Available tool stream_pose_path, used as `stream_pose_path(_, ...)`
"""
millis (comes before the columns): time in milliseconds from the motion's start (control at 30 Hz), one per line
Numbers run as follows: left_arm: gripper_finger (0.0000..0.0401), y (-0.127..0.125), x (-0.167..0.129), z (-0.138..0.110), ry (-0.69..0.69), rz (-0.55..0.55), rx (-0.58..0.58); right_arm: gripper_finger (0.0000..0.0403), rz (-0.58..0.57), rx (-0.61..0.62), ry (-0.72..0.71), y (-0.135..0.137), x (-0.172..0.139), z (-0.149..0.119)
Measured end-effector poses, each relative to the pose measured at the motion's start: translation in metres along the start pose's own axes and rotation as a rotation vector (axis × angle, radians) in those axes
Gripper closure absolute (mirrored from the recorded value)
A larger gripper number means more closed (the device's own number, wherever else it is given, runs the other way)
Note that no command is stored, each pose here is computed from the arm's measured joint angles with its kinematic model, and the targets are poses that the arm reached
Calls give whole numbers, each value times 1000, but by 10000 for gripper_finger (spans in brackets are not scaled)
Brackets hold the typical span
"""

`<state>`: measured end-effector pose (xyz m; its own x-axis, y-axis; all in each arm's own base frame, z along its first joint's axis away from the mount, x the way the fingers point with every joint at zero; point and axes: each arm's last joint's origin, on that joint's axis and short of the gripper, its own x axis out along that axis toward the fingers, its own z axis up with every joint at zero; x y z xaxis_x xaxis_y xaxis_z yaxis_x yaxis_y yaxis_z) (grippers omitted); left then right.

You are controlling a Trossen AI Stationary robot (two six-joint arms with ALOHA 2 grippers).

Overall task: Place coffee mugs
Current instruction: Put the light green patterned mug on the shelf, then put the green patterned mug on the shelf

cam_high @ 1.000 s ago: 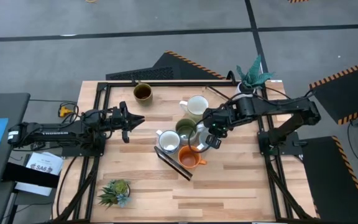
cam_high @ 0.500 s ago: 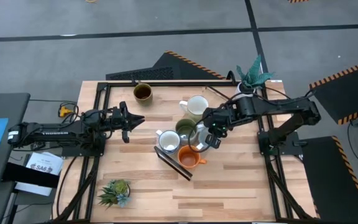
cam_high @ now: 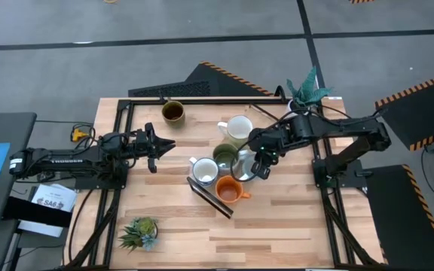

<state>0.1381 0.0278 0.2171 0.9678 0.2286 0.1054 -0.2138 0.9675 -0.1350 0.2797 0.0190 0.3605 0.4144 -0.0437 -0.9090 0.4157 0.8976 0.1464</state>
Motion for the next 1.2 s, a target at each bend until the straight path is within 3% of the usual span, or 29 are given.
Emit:
stream_pose_path(233,346,0,0,0,0,0,-1,302,2,-1,-3,1,1,1)
stream_pose_path(667,346,0,0,0,0,0,-3,173,8,-22,-12,2,2,3)
stream_pose_path(967,346,0,0,0,1,0,-3,172,5,-44,-8,1,2,2)
stream_pose_path(1200,346,0,0,0,0,0,-3,173,13,-67,-24,1,-22,6)
